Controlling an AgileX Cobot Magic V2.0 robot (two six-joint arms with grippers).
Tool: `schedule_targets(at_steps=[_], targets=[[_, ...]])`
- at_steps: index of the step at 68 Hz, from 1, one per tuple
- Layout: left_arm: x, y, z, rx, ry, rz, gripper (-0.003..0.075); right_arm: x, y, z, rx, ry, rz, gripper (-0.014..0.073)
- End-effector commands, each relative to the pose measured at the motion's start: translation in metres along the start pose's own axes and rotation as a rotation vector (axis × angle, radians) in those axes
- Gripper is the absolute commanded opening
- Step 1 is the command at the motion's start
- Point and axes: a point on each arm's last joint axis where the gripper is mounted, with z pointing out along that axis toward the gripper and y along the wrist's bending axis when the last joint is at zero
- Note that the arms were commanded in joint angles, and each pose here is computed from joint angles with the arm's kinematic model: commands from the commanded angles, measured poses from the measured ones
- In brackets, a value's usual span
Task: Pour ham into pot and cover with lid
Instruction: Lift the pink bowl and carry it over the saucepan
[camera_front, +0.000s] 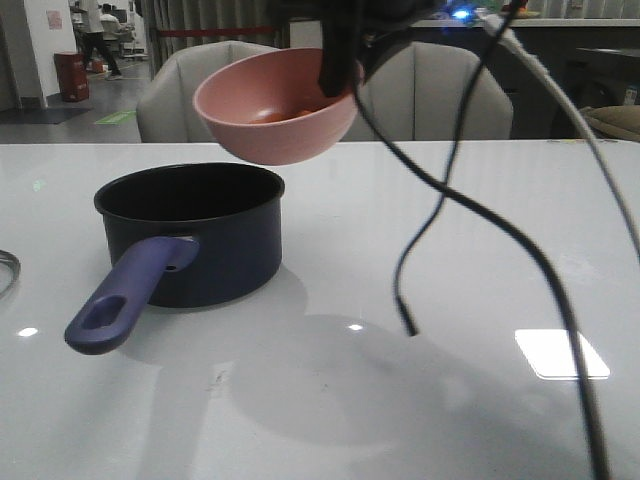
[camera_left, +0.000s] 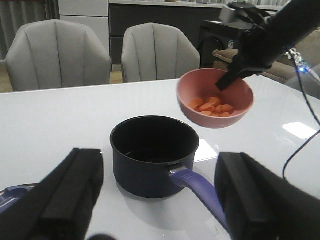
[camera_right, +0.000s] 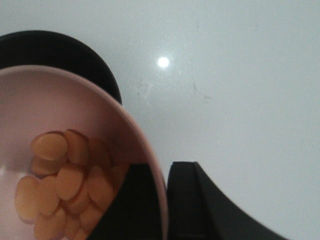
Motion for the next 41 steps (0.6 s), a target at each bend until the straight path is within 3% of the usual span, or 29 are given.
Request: schedule_targets(at_steps=[1, 15, 31, 41], targets=[[-0.015, -0.001, -0.002, 0.011, -0.096, -0.014, 0.0511, -0.033, 0.014, -0.027, 0.029, -0.249, -0.032, 0.0134], [-0.015, -0.001, -0.002, 0.011, -0.096, -0.014, 0.0511, -0.037, 0.029, -0.017, -0.036, -0.481, -0.042, 0.0134], [-0.015, -0.001, -0.002, 0.011, -0.096, -0.014, 0.0511, -0.024, 0.044, -0.004, -0.177, -0.707, -0.16, 0.0134], [-0.015, -0.001, -0.002, 0.011, -0.096, -0.014, 0.0511, -0.018, 0.04, 0.0, -0.219, -0.801, -0.192, 0.0134]])
